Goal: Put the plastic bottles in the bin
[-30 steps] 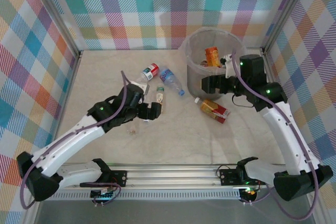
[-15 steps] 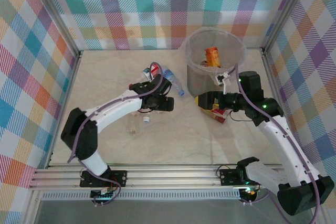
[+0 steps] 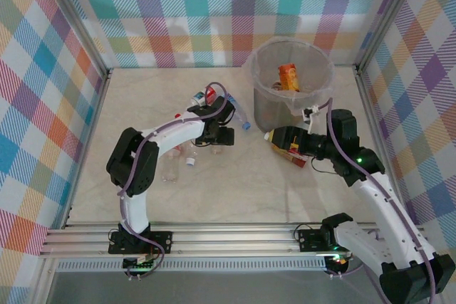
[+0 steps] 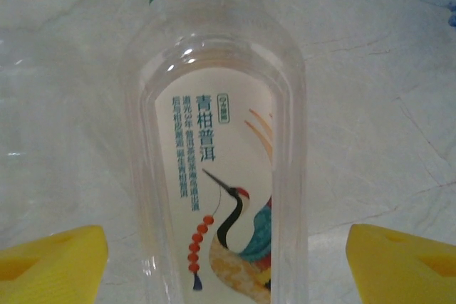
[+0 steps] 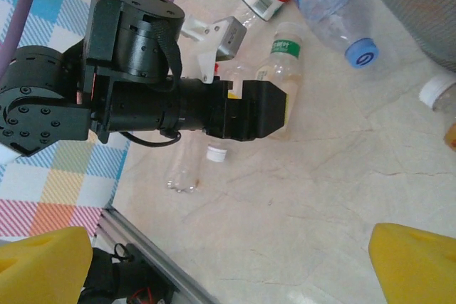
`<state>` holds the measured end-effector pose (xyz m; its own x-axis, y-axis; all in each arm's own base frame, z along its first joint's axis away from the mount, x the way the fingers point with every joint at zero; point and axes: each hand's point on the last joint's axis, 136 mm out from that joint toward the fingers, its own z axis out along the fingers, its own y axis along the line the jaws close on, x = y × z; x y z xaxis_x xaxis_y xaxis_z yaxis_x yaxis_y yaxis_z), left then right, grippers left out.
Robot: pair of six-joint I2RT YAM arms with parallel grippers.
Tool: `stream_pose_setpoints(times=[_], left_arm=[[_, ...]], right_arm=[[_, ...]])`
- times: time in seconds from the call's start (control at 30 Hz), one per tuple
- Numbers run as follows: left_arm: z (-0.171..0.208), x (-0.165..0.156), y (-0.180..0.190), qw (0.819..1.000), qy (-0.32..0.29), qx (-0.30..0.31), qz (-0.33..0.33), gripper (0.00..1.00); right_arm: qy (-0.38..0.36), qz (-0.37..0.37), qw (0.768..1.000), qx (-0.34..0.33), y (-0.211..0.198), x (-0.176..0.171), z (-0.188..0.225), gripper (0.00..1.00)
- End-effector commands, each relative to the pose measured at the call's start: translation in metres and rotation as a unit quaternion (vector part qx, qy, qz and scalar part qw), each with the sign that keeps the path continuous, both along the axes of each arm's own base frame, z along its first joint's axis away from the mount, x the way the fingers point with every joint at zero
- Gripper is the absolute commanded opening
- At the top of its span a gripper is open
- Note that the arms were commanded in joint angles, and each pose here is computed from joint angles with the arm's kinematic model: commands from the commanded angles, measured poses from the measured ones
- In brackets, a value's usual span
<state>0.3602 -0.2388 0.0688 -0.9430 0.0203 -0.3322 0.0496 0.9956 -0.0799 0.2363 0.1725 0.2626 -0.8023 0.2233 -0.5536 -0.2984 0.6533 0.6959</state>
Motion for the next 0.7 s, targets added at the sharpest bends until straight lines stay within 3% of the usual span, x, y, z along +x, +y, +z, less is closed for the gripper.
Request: stream_pose_setpoints(times=[0.0, 0.13, 0.27, 0.43, 0.67], left_arm=[[-0.002, 0.009, -0.008, 1.0, 0.003, -0.019, 0.004, 0.85], [-0.008, 0.01, -0.012, 1.0, 0.011, -0.024, 0.003, 0.8], [-0.012, 0.008, -0.011, 1.0, 0.018, -0.021, 0.005, 0.76], [-0.014, 0.004, -0.012, 0.999, 0.025, -0.028, 0.002, 0.62], [0.021, -0.003, -0.026, 0.995, 0.0, -0.093, -0.024, 0.54]], right_arm=[[-0.028, -0.012, 0.999, -0.014, -0.004, 0.005, 0.009, 1.0], [-0.012, -0.039, 0.998, -0.046, -0.014, 0.008, -0.002, 1.0], [0.005, -0.033, 0.999, -0.032, -0.01, 0.007, -0.007, 1.0], [0.026, -0.01, 1.0, -0.01, 0.002, 0.008, -0.015, 1.0], [0.048, 0.001, 0.999, 0.007, 0.01, 0.009, -0.022, 0.99]])
